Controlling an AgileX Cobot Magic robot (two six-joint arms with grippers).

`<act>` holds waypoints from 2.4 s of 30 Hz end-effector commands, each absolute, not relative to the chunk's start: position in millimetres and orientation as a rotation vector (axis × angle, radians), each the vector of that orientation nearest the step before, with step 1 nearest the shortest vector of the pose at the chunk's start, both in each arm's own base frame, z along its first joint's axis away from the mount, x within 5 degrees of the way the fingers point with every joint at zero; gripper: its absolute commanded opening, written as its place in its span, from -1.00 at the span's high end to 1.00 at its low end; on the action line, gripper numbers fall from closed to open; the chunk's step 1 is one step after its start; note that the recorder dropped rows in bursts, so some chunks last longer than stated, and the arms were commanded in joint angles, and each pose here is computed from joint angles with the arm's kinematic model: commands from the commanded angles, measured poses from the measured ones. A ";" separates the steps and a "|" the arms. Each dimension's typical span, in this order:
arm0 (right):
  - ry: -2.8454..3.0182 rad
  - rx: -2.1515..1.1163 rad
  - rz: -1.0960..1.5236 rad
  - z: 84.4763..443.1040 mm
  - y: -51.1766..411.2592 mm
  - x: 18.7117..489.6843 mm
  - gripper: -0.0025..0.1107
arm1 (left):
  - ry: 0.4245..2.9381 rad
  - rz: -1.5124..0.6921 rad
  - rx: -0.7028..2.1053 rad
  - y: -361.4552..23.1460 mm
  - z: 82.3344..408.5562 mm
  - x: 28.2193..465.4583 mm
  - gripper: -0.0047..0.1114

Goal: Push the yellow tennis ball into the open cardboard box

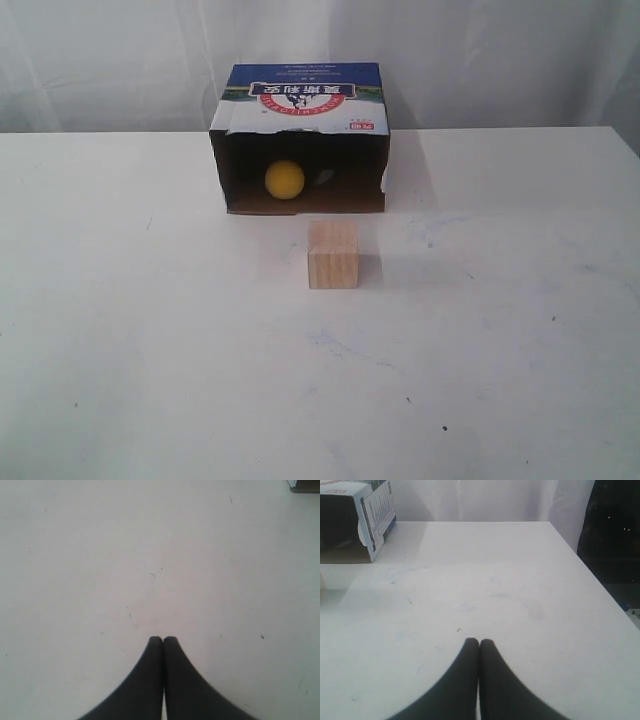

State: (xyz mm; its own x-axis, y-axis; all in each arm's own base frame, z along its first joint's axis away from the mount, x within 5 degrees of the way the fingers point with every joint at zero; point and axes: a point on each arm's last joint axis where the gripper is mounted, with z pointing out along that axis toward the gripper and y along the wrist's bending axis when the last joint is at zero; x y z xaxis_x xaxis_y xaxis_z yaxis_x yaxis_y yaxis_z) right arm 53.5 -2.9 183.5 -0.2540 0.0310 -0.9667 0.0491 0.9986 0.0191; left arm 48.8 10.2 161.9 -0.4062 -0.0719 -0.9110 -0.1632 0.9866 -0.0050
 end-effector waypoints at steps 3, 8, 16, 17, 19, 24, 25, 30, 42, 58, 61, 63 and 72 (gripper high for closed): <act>1.825 0.062 -0.016 182.3 -2.9 53.4 0.96 | 1.956 0.106 -0.105 8.3 164.3 50.2 0.92; 1.825 0.062 -0.016 182.3 -2.9 53.4 0.96 | 1.955 0.108 0.004 3.8 164.6 50.8 0.92; 1.825 0.062 -0.016 182.3 -2.9 53.4 0.96 | 1.950 0.105 -0.002 3.8 165.0 51.0 0.92; 1.825 0.062 -0.016 182.3 -2.9 53.4 0.96 | 1.950 0.105 -0.002 3.8 165.0 51.0 0.92; 1.825 0.062 -0.016 182.3 -2.9 53.4 0.96 | 1.950 0.105 -0.002 3.8 165.0 51.0 0.92; 1.825 0.062 -0.016 182.3 -2.9 53.4 0.96 | 1.950 0.106 0.000 3.8 165.0 51.0 0.92; 1.825 0.062 -0.016 182.3 -2.9 53.4 0.96 | 1.950 0.106 0.000 3.8 165.0 51.0 0.92; 1.825 0.062 -0.016 182.3 -2.9 53.4 0.96 | 1.950 0.106 0.000 3.8 165.0 51.0 0.92; 1.836 0.083 0.002 181.2 -2.8 53.2 0.96 | 1.950 0.107 0.001 3.8 165.0 51.0 0.92; 1.834 0.083 0.002 181.4 -2.8 53.2 0.96 | 1.950 0.107 0.001 3.8 165.0 51.0 0.92; 1.834 0.083 0.002 181.4 -2.8 53.2 0.96 | 1.950 0.107 0.001 3.8 165.0 51.0 0.92; 1.834 0.083 0.002 181.4 -2.8 53.2 0.96 | 1.950 0.107 0.001 3.8 165.0 51.0 0.92; 1.834 0.083 0.002 181.4 -2.8 53.2 0.96 | 1.950 0.107 0.001 3.8 165.0 51.0 0.92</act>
